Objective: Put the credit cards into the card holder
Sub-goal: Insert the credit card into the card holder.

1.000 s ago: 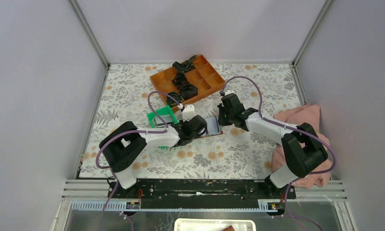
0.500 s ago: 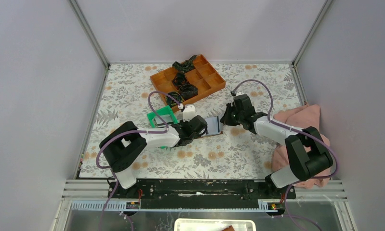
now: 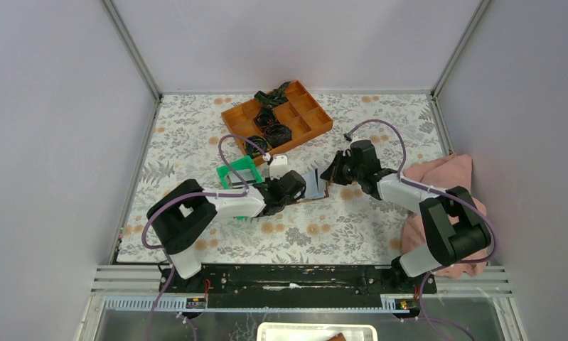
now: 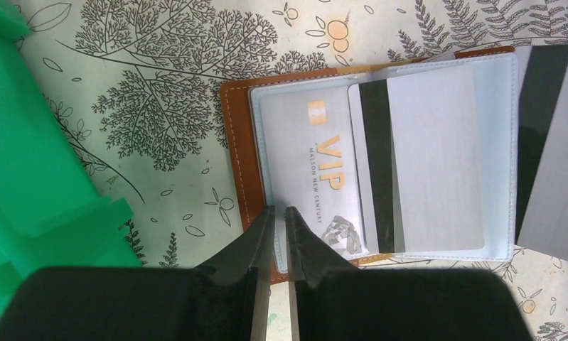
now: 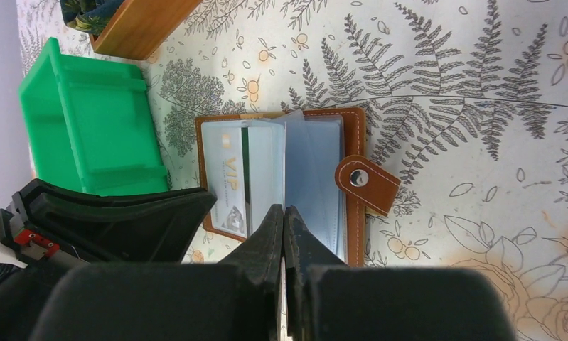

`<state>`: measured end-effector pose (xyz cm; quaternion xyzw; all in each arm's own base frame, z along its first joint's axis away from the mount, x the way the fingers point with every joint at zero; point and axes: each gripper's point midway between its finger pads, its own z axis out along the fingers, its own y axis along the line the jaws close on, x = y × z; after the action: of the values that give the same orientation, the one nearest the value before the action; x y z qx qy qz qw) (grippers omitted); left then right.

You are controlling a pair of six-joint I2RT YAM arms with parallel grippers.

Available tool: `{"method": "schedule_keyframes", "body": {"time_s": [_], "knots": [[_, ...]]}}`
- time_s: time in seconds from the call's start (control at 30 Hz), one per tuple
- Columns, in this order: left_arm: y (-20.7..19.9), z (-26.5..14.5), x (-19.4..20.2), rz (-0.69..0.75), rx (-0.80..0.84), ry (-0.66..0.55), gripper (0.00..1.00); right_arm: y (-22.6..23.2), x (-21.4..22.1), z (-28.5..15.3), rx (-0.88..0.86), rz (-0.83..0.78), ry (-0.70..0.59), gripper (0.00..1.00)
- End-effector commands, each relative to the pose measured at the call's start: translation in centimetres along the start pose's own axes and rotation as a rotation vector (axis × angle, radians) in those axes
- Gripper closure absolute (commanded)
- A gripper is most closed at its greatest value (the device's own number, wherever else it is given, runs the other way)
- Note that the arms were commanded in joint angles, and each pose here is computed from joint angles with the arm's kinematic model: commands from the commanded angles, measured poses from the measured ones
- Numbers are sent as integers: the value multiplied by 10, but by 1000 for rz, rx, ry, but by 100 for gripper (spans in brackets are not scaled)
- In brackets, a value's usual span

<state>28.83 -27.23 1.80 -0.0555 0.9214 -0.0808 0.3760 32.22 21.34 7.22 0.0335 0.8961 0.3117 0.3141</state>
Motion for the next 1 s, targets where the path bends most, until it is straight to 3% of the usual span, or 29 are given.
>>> {"method": "schedule_keyframes", "body": {"time_s": [0.0, 0.37, 0.97], "knots": [[0, 5, -1, 21, -12, -18, 83, 14, -4, 5, -93, 25, -5, 100], [-4, 6, -2, 23, -4, -17, 83, 37, -7, 8, -208, 54, 14, 100], [-17, 1, -9, 13, 51, -21, 83, 46, 0, 12, -258, 59, 36, 100]]}}
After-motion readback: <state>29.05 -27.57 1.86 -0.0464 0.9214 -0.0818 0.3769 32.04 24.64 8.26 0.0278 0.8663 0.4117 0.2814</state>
